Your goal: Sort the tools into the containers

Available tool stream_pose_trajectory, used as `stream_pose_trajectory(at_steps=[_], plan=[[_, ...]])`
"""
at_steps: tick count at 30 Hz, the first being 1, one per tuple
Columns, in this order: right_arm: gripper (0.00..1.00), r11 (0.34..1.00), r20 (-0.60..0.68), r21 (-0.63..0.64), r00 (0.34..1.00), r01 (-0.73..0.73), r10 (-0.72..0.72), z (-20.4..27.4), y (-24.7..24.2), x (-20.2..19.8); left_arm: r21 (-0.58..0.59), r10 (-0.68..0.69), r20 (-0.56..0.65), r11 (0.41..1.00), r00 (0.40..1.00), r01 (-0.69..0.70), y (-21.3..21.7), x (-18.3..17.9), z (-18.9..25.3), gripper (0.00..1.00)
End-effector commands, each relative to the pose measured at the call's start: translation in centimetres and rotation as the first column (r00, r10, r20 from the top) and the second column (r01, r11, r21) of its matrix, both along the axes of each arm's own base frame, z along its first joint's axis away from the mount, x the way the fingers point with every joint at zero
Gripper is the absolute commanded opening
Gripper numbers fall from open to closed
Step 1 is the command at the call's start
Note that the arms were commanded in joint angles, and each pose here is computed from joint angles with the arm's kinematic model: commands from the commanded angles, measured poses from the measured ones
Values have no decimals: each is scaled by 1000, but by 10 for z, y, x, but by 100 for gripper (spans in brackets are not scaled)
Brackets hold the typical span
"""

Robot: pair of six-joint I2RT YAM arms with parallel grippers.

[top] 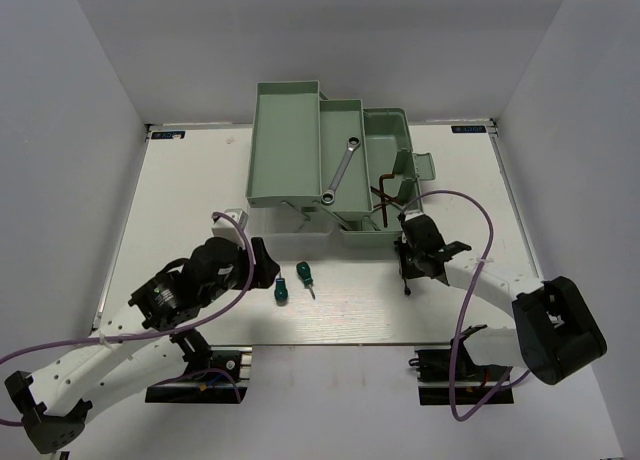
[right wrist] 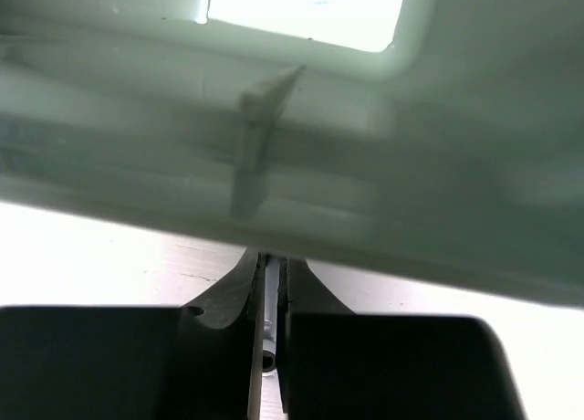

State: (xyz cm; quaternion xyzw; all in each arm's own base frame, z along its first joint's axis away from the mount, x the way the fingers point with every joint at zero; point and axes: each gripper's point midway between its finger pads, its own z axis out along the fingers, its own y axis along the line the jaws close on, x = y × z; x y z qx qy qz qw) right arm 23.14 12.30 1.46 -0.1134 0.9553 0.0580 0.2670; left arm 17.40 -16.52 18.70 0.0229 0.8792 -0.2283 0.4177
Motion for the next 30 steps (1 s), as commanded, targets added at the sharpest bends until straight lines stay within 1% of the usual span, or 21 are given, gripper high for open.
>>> stream_pose_trajectory(at_steps=[1,4,7,9,10,12,13,14,15,16,17,20,21,22,23,24,25,26,27,28,30], plan=[[0,999,-95,-7,995,-42,41,-15,-3,-25,-8,-3,-6,1000,1000,3,0,-3,-1,78],[0,996,-95,38,992,-84,87,-7,6,-28,1,-11,-21,1000,1000,11,-3,-3,-7,78],[0,964,-95,172,971,-202,220,9,30,-41,3,-18,-30,1000,999,18,-7,-1,-9,78],[0,942,-112,229,955,-244,274,18,40,-50,7,-31,-31,999,999,31,-9,-1,-10,78],[0,893,-122,313,919,-324,376,29,54,-63,12,-38,-43,999,998,39,-13,0,-13,78],[0,855,-147,368,886,-364,440,40,61,-76,13,-45,-52,999,998,46,-16,0,-13,78],[0,809,-128,413,853,-418,506,49,68,-84,4,-46,-43,999,998,46,-17,2,-11,78],[0,758,-75,447,825,-475,561,66,78,-82,14,-45,-53,999,998,46,-18,2,-14,78],[0,731,-69,458,800,-506,597,72,79,-89,22,-45,-60,999,997,46,-18,3,-17,78],[0,712,-39,460,789,-531,613,81,80,-88,28,-44,-66,999,997,46,-18,2,-21,78],[0,646,41,457,740,-612,672,97,87,-86,29,-44,-66,999,997,46,-18,2,-21,78],[0,573,182,425,686,-701,704,145,91,-84,54,-12,-119,998,993,19,-15,1,-35,76],[0,528,250,388,638,-756,729,163,95,-80,63,-4,-137,998,991,13,-15,0,-41,76],[0,514,284,375,624,-771,728,183,96,-78,95,10,-153,995,988,5,-14,2,-49,76],[0,521,297,353,621,-777,725,190,98,-71,119,14,-174,993,985,7,-13,1,-56,76],[0,557,301,321,640,-766,707,195,98,-62,137,26,-185,991,982,0,-13,1,-61,76],[0,611,372,266,664,-746,649,220,99,-37,172,57,-210,985,976,-21,-8,0,-70,76],[0,640,388,247,680,-728,623,225,100,-26,202,71,-239,979,968,-22,-9,0,-80,76],[0,703,396,216,719,-678,572,233,96,-8,231,78,-245,973,966,-20,-6,-1,-85,76],[0,772,416,194,764,-605,494,242,94,16,225,96,-258,974,961,-37,-7,-1,-87,76],[0,826,462,176,786,-536,411,259,95,46,227,88,-260,973,962,-28,-10,-2,-94,76]])
